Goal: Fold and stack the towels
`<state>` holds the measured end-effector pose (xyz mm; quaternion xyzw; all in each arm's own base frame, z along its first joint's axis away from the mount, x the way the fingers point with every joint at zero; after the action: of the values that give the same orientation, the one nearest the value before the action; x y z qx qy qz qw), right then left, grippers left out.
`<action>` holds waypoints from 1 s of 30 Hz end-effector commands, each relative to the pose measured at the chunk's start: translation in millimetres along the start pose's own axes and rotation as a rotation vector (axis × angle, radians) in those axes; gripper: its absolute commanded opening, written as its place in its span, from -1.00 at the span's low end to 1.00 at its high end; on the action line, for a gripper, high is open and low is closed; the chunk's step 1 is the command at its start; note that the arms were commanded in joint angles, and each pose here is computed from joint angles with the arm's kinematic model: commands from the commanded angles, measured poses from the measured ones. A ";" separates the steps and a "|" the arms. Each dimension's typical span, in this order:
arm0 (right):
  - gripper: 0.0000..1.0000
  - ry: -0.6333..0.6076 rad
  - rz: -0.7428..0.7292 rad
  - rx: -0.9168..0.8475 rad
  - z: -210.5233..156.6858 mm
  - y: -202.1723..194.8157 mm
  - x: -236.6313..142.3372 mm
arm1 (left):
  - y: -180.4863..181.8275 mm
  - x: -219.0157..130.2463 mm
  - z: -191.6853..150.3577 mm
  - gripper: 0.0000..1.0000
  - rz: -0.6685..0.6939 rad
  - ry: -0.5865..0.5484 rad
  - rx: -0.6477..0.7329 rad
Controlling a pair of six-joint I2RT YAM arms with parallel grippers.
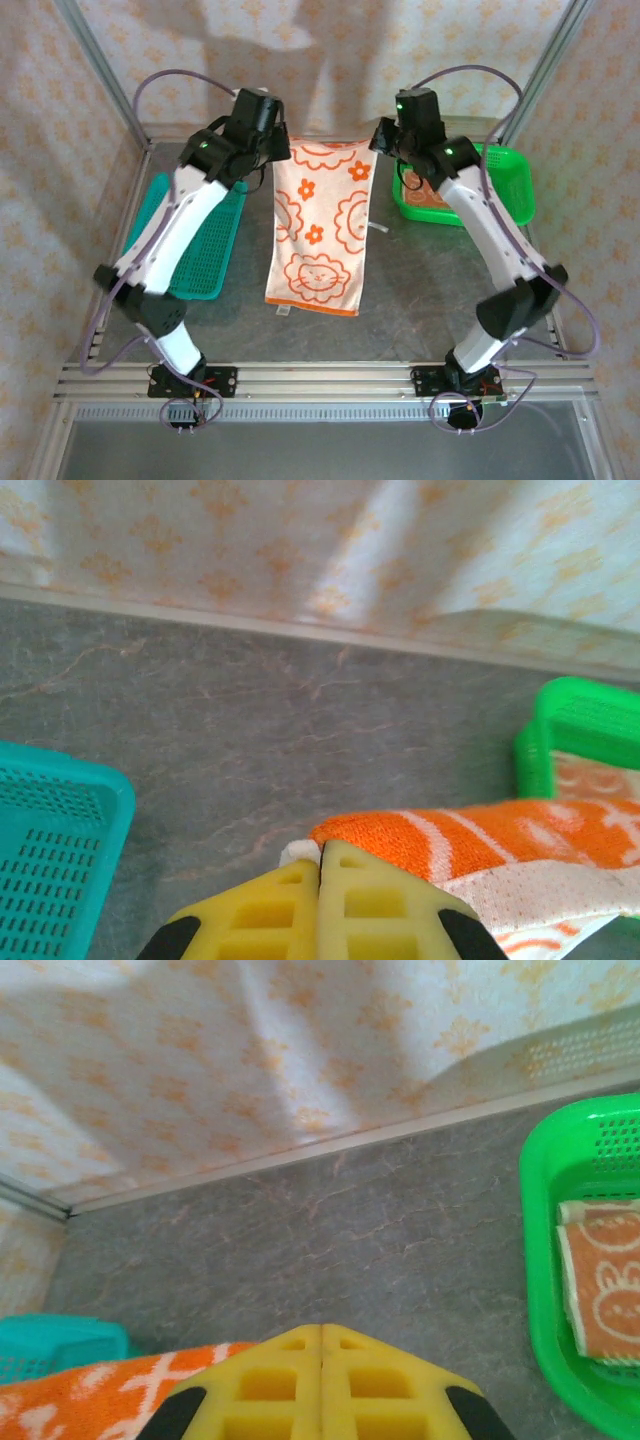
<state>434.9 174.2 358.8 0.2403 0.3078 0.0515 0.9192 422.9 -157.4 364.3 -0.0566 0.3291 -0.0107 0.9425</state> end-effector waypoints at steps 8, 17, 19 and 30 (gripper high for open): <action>-1.00 0.162 -0.039 -0.070 -24.0 -16.6 111.0 | 29.8 134.4 -55.8 -1.00 0.095 0.255 0.115; -1.00 0.301 -0.013 0.002 -88.1 -35.4 118.8 | 41.4 139.8 -111.8 -1.00 0.090 0.341 0.098; -1.00 0.321 -0.020 0.002 -103.2 -39.1 113.7 | 42.7 136.8 -124.6 -1.00 0.077 0.365 0.085; -1.00 0.344 -0.064 0.041 -163.5 -57.0 64.4 | 44.7 103.0 -175.2 -1.00 0.008 0.420 -0.014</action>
<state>391.6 210.5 161.3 0.2147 0.5062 0.0635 0.8328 401.1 -128.0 152.5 -0.0330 0.5306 -0.0041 0.8470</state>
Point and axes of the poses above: each hand's point on the last joint's axis, 136 mm out from that joint toward the fingers, its own x axis out along the fingers, its own y axis along the line the jaws close on, z = x × y, the point moved 2 cm from there along -x, back along the fingers, and after that the axes turned 7 degrees about x, right-handed, at the moved point
